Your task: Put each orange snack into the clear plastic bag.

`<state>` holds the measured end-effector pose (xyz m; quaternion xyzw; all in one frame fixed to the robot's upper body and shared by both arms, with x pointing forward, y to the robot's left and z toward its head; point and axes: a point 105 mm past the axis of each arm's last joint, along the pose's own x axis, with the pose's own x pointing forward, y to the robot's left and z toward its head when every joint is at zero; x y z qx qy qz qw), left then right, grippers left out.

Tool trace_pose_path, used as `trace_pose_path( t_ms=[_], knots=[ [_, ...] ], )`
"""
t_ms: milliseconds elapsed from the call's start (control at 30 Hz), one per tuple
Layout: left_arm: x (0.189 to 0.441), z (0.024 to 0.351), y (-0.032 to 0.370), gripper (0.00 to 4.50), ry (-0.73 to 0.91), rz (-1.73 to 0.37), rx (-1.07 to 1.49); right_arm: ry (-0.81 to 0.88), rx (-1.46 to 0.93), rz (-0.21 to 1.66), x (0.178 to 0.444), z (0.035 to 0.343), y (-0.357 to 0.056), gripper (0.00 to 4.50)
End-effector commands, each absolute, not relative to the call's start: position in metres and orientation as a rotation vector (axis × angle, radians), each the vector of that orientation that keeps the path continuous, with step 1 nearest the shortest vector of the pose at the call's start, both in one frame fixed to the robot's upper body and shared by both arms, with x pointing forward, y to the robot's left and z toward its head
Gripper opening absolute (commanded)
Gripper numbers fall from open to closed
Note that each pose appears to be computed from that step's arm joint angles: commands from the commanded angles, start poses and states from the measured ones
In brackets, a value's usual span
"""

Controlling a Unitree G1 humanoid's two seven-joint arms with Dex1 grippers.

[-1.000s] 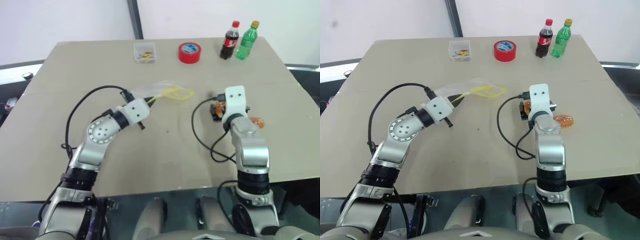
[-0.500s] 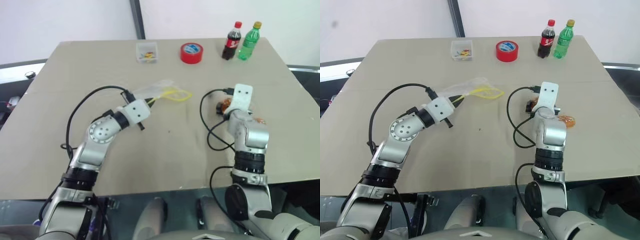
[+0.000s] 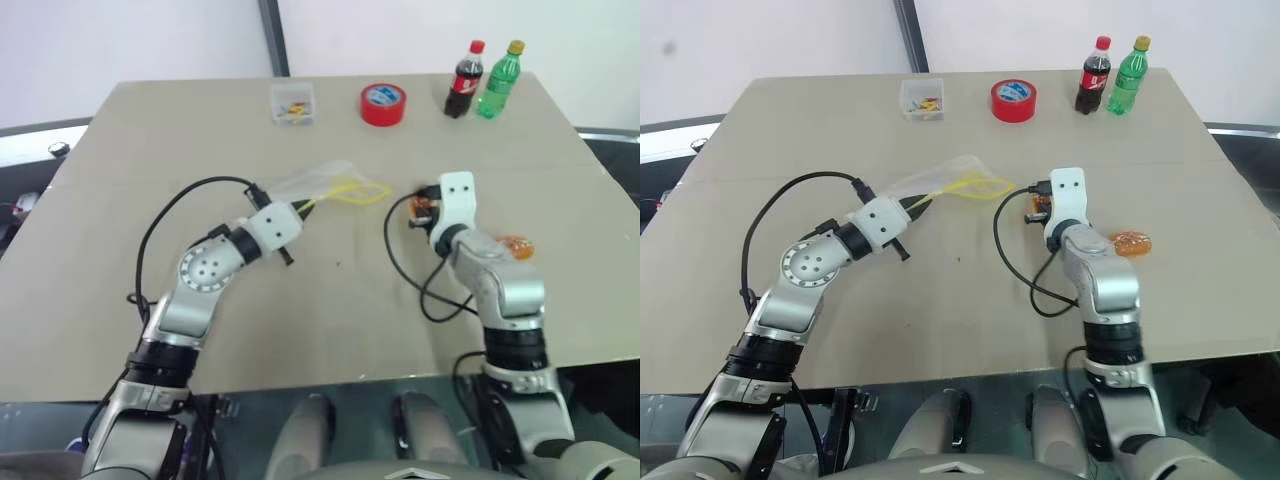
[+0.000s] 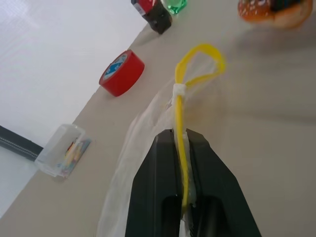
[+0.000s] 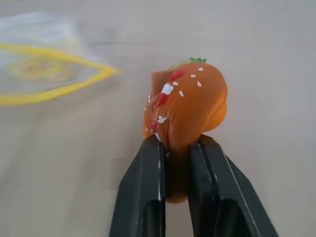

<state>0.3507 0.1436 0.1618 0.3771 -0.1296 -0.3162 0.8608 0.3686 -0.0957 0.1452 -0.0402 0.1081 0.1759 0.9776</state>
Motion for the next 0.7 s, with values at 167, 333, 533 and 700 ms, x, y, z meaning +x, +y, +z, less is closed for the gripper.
trace_pose_path(
  t_ms=[167,333,533,700],
  knots=[
    [0.33,0.184,0.126,0.0,-0.448,-0.761,0.763,0.128,-0.187,0.751,0.335,0.17,-0.046,0.54],
    [0.318,0.183,0.121,0.0,-0.507,-0.825,0.792,0.155,-0.215,0.836,0.332,0.166,-0.04,0.54],
    [0.3,0.169,0.116,0.0,-0.512,-0.962,0.837,0.171,-0.269,0.885,0.332,0.165,-0.047,0.54],
    [0.284,0.146,0.12,0.0,-0.44,-1.105,0.871,0.213,-0.155,0.932,0.339,0.156,-0.048,0.54]
  ],
)
